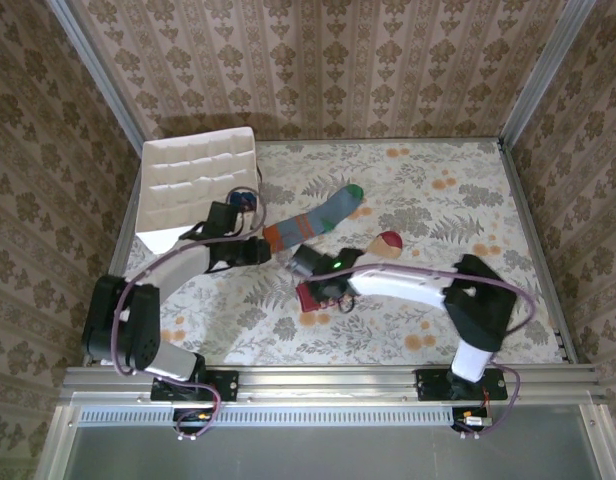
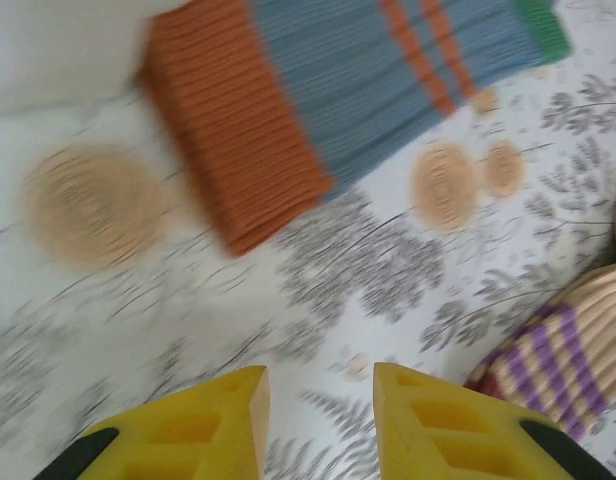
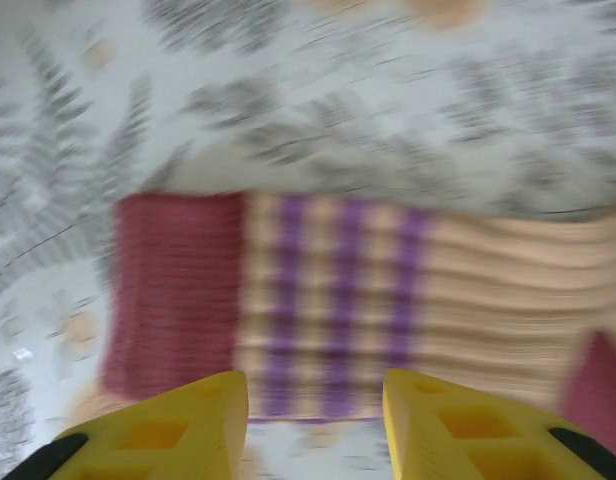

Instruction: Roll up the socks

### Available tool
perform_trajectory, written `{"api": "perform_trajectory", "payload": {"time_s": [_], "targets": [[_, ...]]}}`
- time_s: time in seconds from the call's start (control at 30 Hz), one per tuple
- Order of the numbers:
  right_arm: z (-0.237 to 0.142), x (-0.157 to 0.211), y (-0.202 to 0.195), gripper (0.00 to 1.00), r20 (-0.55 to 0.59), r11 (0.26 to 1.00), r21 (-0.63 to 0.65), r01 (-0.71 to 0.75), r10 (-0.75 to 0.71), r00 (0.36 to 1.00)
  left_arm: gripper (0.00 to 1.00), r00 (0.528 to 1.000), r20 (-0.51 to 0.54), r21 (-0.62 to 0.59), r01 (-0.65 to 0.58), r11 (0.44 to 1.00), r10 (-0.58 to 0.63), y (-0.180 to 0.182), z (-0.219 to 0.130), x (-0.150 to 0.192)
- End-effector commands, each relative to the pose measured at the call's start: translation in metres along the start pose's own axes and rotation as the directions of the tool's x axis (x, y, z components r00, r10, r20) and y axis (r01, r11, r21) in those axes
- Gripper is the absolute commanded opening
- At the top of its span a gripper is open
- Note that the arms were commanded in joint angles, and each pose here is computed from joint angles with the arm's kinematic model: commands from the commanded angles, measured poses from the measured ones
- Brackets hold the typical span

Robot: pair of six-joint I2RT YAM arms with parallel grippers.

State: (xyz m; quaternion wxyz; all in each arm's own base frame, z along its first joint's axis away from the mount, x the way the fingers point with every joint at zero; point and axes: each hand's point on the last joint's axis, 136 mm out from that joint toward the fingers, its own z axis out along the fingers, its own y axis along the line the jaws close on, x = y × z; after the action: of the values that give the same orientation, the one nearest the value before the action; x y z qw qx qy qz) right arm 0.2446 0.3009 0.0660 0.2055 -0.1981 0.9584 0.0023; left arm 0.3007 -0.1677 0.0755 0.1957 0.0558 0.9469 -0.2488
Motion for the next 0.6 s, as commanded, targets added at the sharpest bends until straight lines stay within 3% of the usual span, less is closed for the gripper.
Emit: {"api": "perform_trajectory", "payload": {"time_s": [0.0,0.2,0.4,0.5,0.57], "targets": [[0.004,0.005,0.02,0.41,-0.027,0.995,0.079,0.058,-0.056,0.998,0.25,1.0,-0.028,-0.002,-0.013,1.0,0.013,0.01,-0.015,0.018],[0.021,0.008,0.045,0.5,-0.054,0.992,0.072,0.106,-0.102,0.993,0.25,0.999,-0.032,-0.012,-0.007,1.0,0.007,0.02,-0.024,0.027],[0.038,0.016,0.046,0.52,-0.11,0.981,0.104,0.161,-0.15,0.983,0.25,1.0,-0.031,-0.004,0.001,1.0,-0.001,0.025,-0.026,0.033],[0.044,0.026,0.041,0.47,-0.141,0.976,0.119,0.184,-0.167,0.976,0.25,1.0,-0.02,0.005,-0.011,1.0,0.011,0.025,-0.029,0.032],[0.045,0.034,0.041,0.36,-0.144,0.971,0.111,0.21,-0.194,0.971,0.25,1.0,-0.01,0.014,-0.029,0.999,0.029,0.022,-0.031,0.03]]}}
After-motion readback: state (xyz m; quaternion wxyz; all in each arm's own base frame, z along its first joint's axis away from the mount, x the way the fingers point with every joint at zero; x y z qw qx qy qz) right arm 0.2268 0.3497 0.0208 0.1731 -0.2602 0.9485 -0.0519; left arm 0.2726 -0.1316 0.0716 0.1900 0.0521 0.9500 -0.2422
